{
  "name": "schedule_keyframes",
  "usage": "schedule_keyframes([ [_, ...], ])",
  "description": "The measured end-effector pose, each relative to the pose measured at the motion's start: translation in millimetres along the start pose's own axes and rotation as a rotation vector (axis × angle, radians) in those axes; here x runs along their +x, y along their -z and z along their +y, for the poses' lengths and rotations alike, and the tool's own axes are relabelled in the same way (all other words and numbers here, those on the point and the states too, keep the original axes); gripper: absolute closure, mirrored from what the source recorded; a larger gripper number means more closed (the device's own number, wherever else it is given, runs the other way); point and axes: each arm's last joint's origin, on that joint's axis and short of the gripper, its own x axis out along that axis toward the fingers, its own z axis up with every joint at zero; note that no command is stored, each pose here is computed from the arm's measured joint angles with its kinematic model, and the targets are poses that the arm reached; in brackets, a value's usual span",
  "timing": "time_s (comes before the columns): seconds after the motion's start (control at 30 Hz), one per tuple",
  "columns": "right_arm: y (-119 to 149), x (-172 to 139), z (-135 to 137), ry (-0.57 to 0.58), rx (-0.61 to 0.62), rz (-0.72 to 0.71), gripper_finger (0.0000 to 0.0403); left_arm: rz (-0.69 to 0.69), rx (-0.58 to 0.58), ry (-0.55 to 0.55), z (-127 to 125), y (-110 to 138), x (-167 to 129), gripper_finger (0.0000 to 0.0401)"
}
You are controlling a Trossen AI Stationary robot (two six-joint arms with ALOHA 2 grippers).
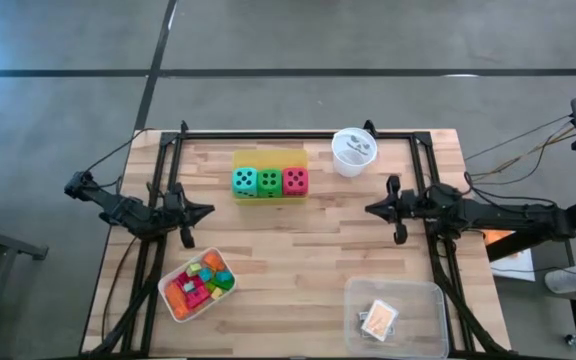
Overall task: Pick & Place Toys
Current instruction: Return to Home Position
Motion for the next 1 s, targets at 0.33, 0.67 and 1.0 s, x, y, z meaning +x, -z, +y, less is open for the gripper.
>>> schedule_keyframes([
  [0.33,4,0,4,-0.125,0.037,0.028,0.0388,-0.113,0.012,0.281,-12,-1,3,0.0387],
  [0.67,5,0,2,-0.087,0.084,0.036,0.0388,-0.134,0.094,0.356,-16,3,4,0.0387],
  [1.0,6,0,2,-0.059,0.085,0.037,0.0388,-0.136,0.094,0.311,-14,2,5,0.0387],
])
